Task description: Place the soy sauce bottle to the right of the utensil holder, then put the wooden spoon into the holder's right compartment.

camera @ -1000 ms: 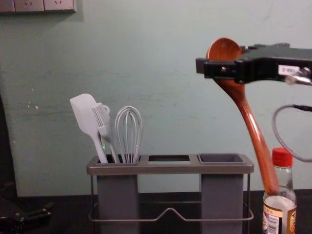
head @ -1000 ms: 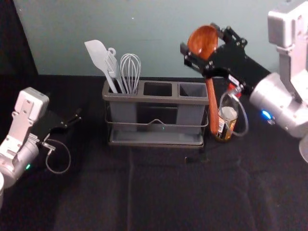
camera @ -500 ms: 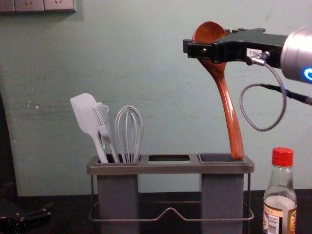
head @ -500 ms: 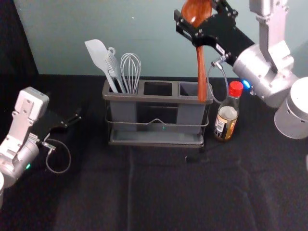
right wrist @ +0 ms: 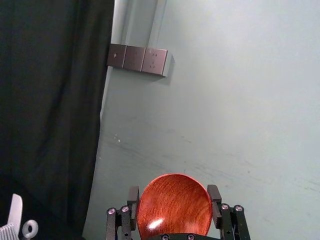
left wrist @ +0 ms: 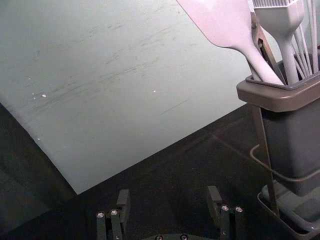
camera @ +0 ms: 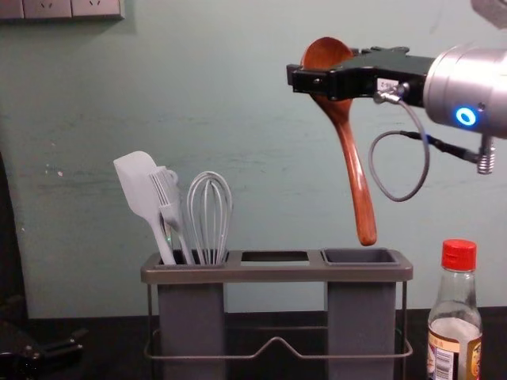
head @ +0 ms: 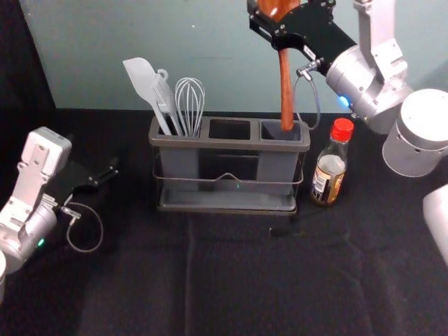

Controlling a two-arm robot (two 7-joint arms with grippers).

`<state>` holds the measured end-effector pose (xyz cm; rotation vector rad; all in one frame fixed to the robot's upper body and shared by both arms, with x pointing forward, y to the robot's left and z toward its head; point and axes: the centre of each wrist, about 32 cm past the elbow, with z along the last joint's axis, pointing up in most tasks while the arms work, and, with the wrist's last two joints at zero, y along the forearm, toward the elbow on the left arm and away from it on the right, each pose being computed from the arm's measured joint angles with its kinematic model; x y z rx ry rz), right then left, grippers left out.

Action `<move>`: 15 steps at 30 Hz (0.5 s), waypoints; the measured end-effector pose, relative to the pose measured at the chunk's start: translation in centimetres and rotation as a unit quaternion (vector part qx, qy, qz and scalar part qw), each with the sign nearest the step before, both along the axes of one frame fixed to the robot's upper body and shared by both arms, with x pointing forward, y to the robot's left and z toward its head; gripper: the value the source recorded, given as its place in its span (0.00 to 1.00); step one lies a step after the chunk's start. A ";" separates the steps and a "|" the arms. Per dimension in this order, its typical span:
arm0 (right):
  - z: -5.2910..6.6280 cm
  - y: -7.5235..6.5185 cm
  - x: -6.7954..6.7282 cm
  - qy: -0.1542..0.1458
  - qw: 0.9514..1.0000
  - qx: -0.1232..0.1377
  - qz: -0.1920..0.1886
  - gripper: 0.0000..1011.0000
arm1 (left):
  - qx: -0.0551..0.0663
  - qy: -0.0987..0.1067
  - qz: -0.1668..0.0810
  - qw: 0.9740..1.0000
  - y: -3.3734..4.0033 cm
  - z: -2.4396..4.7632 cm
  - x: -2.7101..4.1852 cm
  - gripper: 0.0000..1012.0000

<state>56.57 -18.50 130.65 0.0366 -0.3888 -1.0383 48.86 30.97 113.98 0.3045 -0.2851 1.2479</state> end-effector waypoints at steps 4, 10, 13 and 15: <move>-0.5 0.3 0.7 -0.002 1.000 -0.009 0.001 0.83 | 0.000 0.000 0.000 1.000 0.00 0.00 0.00 0.99; -1.0 0.5 1.3 -0.006 1.000 -0.019 0.001 0.83 | 0.000 0.000 0.000 1.000 0.00 0.00 0.00 0.99; -1.4 0.5 1.6 -0.007 1.000 -0.024 0.001 0.83 | 0.000 0.000 0.000 1.000 0.00 0.00 0.00 0.99; -1.7 0.5 1.7 -0.006 1.000 -0.026 0.000 0.83 | 0.000 0.000 0.000 1.000 0.00 0.00 0.00 0.99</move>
